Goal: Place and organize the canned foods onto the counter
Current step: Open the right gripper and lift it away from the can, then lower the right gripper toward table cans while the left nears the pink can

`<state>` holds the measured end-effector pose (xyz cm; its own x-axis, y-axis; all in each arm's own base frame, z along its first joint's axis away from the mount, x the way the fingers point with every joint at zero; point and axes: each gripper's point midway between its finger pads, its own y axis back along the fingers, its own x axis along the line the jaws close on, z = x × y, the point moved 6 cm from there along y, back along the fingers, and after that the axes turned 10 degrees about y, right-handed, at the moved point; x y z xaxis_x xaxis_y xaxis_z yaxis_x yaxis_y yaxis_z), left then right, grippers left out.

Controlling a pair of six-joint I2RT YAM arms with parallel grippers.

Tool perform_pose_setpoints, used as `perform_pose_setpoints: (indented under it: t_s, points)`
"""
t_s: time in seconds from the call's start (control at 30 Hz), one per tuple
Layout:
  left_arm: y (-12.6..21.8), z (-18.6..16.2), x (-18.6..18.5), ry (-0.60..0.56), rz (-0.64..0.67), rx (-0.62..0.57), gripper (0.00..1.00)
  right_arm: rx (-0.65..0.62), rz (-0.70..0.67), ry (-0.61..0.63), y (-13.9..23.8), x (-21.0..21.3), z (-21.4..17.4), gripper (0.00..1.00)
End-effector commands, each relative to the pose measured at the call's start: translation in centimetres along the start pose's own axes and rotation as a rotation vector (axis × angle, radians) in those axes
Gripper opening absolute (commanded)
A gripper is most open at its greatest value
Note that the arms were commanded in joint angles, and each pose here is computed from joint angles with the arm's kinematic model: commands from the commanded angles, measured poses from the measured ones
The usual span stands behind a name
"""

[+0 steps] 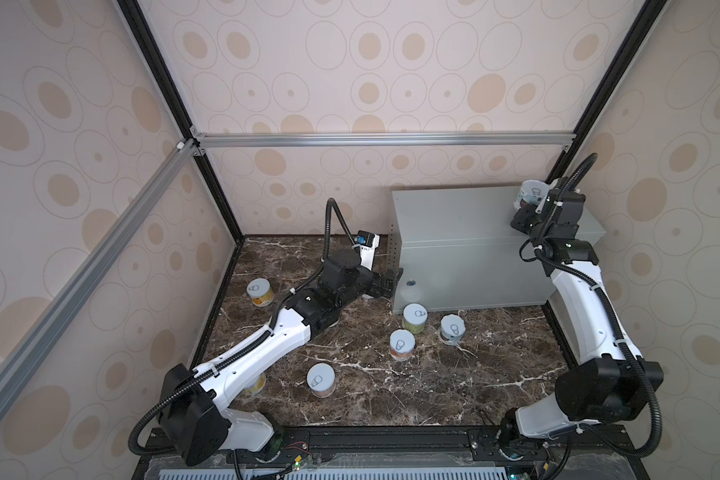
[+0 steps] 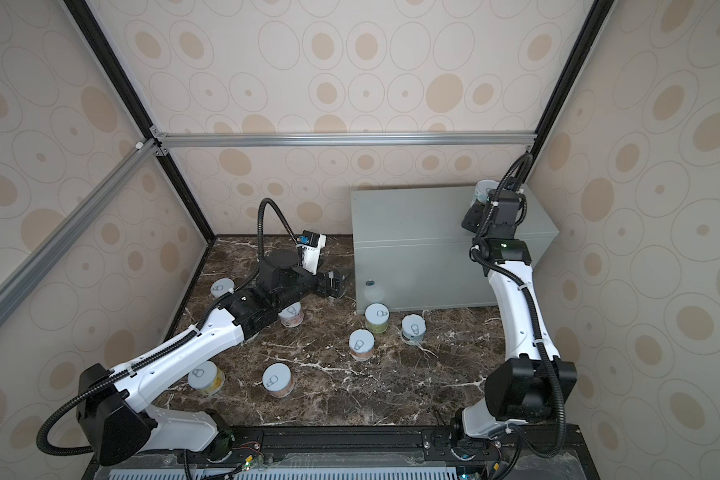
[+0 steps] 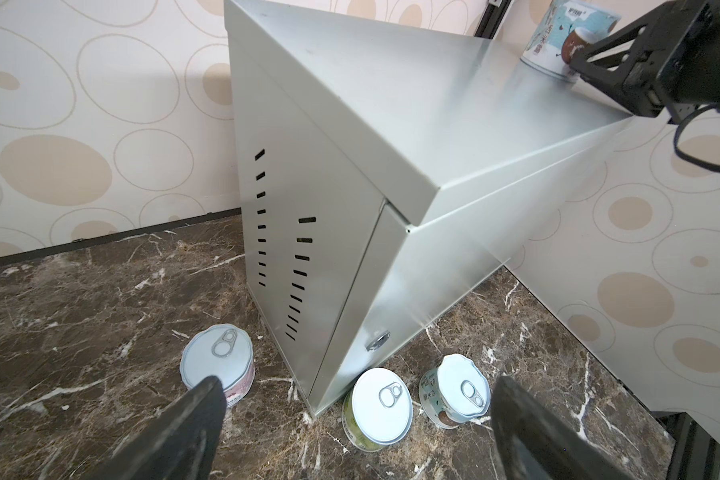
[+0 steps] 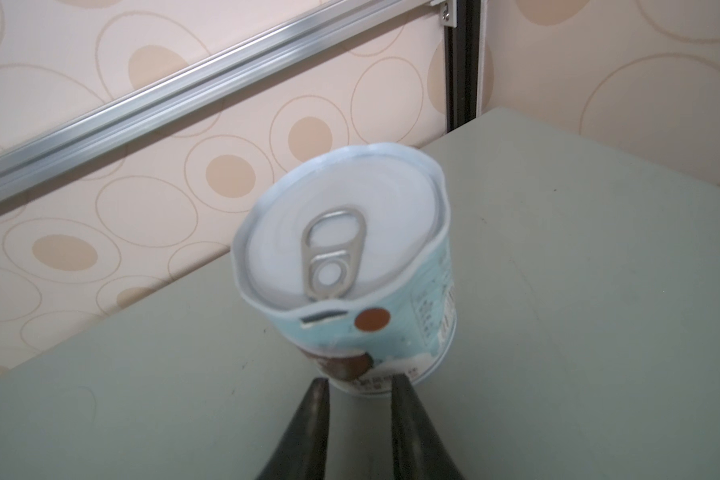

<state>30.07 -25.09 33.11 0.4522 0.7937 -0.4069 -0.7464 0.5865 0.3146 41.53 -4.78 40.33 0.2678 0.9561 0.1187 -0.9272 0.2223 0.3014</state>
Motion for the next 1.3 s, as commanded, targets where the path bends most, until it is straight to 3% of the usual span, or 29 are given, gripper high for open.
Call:
perform_pose_setpoints:
  t_s: [0.0,0.3,0.67,0.7,1.03,1.27]
  points:
    - [1.3,1.0,0.3,0.008,0.013,-0.037,0.99,0.000,0.025,0.010,1.9,0.0,0.2,0.39]
    - [4.2,1.6,0.3,0.037,0.001,-0.064,0.99,0.034,0.107,0.030,7.0,0.3,1.3,0.78]
    - [8.0,1.0,0.9,0.057,0.016,-0.068,0.99,0.083,0.197,0.017,15.2,0.2,1.2,0.94]
    - [8.2,0.7,1.1,0.061,0.018,-0.064,0.99,0.093,0.205,0.019,16.0,0.1,1.0,1.00]
    - [8.9,-3.1,3.4,0.089,0.076,-0.024,0.99,0.201,0.287,0.012,21.9,-0.7,-5.0,0.99]
    - [8.0,-6.5,5.6,0.086,0.161,0.026,0.99,0.311,0.371,-0.014,22.6,-0.7,-11.9,0.99]
